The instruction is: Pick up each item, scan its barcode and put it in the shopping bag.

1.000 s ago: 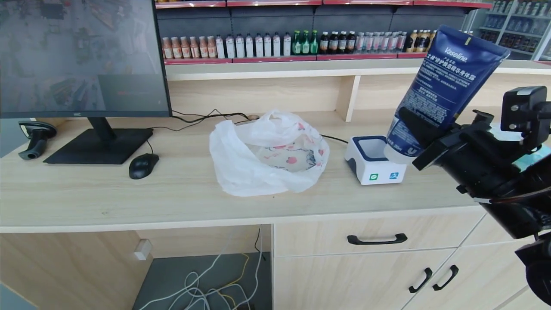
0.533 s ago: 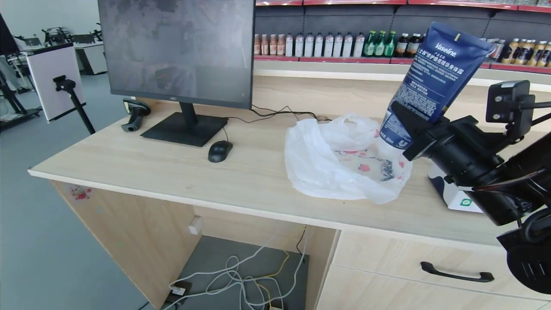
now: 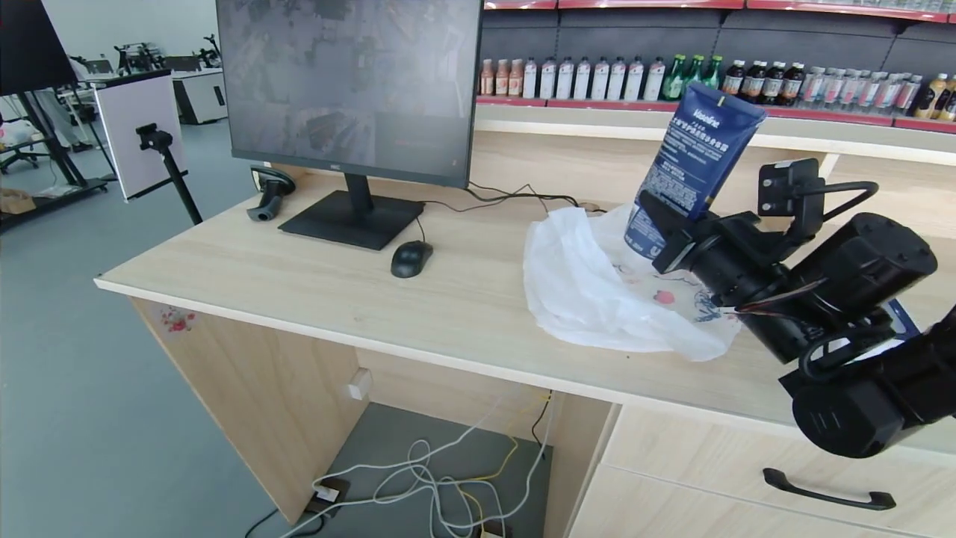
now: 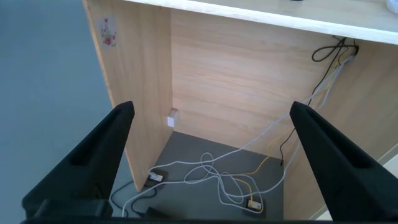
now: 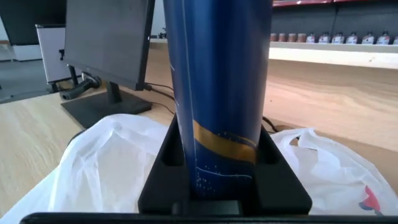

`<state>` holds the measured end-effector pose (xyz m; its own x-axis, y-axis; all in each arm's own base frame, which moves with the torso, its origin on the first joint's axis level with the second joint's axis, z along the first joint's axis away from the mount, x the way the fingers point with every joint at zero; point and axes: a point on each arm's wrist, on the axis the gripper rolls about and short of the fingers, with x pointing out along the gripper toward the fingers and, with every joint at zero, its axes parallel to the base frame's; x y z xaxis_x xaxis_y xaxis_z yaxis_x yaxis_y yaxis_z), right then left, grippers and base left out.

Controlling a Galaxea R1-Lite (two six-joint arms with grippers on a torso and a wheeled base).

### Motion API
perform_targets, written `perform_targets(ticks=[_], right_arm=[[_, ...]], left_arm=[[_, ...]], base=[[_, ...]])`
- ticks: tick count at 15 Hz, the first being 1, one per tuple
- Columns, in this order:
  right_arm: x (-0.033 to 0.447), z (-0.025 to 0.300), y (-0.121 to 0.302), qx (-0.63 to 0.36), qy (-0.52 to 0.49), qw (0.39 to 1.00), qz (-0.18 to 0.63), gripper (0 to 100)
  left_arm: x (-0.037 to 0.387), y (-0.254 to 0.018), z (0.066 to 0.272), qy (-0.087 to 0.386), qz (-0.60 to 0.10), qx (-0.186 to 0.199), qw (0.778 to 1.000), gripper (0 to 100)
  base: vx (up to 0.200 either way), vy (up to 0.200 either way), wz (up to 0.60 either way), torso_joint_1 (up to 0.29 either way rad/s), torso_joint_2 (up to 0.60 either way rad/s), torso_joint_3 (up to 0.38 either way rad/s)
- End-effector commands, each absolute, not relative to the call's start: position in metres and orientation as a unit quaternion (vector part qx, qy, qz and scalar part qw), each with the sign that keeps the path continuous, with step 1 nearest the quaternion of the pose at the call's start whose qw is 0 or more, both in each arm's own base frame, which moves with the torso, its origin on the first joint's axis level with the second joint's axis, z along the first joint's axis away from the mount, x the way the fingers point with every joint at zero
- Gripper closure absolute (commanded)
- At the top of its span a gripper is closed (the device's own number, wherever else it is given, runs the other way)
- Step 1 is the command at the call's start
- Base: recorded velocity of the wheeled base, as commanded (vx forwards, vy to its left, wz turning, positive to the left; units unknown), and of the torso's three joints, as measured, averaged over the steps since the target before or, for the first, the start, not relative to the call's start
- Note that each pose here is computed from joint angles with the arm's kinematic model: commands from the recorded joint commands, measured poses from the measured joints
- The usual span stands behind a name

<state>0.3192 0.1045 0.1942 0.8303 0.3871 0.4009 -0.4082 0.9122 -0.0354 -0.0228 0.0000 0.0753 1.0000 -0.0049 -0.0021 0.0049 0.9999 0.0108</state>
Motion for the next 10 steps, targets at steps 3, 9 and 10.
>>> perform_targets(ticks=[3,9,10], right_arm=[[0.334,0.178,0.115,0.029,-0.187,0.958,0.216,100],[0.331,0.166,0.134,0.039,-0.166,0.955,0.244,100],[0.33,0.169,0.134,0.052,-0.167,0.953,0.246,100]], left_arm=[[-0.023,0.0,0.075,0.001,-0.002,0.005,1.0,0],[-0.023,0.0,0.075,0.001,-0.002,0.005,1.0,0],[-0.023,0.0,0.075,0.001,-0.002,0.005,1.0,0]], base=[[0.0,0.0,0.0,0.0,0.0,0.0],[0.0,0.0,0.0,0.0,0.0,0.0],[0.0,0.0,0.0,0.0,0.0,0.0]])
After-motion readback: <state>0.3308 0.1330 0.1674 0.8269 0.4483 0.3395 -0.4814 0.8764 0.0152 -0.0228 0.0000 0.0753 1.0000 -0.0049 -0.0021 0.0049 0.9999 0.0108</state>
